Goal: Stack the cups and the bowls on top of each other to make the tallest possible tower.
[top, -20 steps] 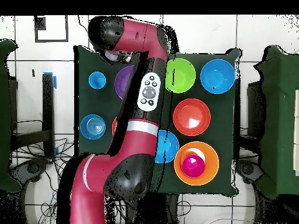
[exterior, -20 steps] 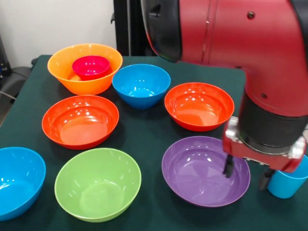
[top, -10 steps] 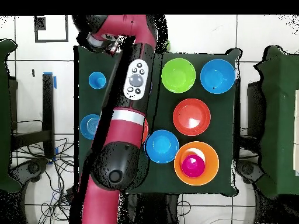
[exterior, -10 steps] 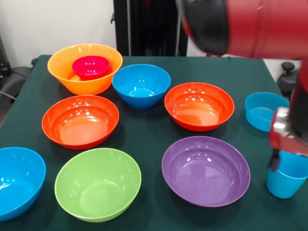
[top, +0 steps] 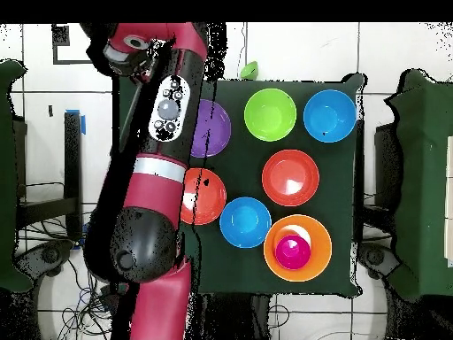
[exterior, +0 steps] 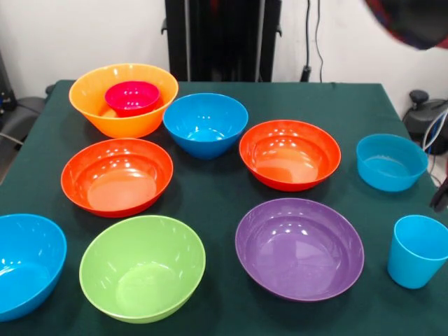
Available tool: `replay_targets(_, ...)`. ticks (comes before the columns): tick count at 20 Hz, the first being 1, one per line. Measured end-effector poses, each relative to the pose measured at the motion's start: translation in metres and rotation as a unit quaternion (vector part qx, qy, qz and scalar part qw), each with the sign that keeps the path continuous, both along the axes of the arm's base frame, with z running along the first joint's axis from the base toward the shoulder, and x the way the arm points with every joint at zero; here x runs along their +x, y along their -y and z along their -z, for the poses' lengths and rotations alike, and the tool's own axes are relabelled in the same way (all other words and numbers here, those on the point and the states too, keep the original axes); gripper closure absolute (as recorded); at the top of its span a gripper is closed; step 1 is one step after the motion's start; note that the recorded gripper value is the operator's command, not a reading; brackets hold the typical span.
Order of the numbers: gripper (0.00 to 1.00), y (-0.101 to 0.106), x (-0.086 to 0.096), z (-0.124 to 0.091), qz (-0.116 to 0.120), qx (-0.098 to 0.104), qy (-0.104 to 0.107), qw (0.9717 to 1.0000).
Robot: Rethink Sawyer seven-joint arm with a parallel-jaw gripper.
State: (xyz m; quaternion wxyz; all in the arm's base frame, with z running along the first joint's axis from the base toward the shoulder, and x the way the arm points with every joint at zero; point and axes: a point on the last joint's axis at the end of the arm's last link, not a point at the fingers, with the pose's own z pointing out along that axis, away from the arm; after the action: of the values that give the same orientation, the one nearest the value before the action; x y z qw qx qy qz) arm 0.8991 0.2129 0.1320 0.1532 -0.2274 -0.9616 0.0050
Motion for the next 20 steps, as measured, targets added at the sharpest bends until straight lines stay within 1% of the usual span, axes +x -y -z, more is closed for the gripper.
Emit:
replay_targets(2, 0.0, -0.004, -0.003, -0.001, -0.003, -0.006, -0.009, 0.9999)
replay_targets(3, 0.0, -0.01, -0.007, -0.001, -0.009, -0.009, -0.018, 0.9998)
replay_targets(4, 0.0, -0.014, -0.011, 0.0, -0.012, -0.013, -0.022, 0.9996)
replay_targets(8, 0.0, -0.027, -0.02, 0.005, -0.021, -0.025, -0.025, 0.9991)
replay_targets(11, 0.0, -0.039, -0.033, 0.012, -0.027, -0.041, -0.032, 0.9983)
replay_targets(12, 0.0, -0.044, -0.039, 0.016, -0.028, -0.047, -0.035, 0.9979)
replay_targets(15, 0.0, -0.057, -0.053, 0.028, -0.034, -0.057, -0.045, 0.9968)
replay_targets(16, 0.0, -0.064, -0.061, 0.038, -0.038, -0.061, -0.051, 0.9961)
replay_targets(20, 0.0, -0.072, -0.07, 0.057, -0.046, -0.065, -0.05, 0.9955)
